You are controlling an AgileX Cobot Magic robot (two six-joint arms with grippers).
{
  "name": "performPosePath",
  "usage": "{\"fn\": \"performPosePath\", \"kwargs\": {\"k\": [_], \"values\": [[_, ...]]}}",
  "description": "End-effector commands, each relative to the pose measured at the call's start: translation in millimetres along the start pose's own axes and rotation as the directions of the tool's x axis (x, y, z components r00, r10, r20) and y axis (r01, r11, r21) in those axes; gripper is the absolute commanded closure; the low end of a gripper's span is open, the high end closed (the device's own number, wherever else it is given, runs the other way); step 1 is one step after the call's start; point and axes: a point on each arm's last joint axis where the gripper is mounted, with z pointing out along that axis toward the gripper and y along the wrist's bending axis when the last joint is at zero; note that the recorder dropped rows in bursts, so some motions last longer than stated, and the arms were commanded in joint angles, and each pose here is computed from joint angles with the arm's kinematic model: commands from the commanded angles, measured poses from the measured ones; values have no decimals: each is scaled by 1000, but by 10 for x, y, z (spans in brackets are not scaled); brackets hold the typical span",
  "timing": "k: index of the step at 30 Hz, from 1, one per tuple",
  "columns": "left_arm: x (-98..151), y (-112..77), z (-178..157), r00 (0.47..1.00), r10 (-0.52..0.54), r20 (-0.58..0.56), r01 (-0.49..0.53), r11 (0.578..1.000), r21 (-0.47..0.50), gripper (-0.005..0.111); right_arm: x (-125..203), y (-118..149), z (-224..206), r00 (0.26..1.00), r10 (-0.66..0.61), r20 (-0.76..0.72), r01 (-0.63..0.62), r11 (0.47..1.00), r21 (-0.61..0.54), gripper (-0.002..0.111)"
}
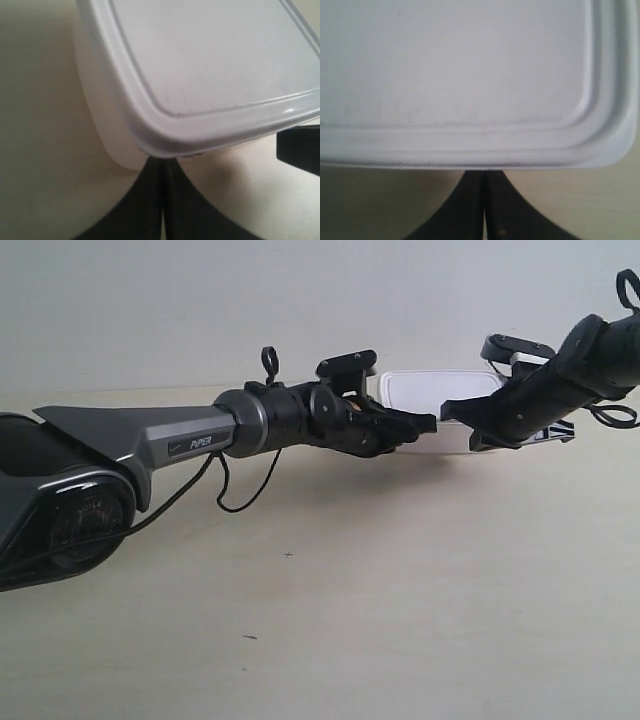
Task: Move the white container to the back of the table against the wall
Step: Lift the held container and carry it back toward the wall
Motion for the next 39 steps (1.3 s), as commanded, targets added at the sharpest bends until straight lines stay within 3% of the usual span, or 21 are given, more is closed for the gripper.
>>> {"fn": "performPosePath", "kwargs": {"k": [1, 13, 24, 39], "values": [[-85, -3, 4, 999, 5, 42, -5, 1000, 6, 107, -9, -51, 73, 1000, 7, 25, -8, 1000, 14, 108], [-158, -23, 19, 997, 9, 73, -10, 1000, 18, 107, -64, -82, 122, 995, 22, 100, -26, 999, 33, 108], [-160, -24, 16, 997, 20, 71, -21, 1000, 16, 107, -323, -16, 177, 992, 8, 123, -8, 1000, -3, 108], [-141, -8, 9, 994, 100, 34, -100, 995, 11, 107, -483, 17, 331, 989, 49, 139, -42, 998, -50, 108]]}}
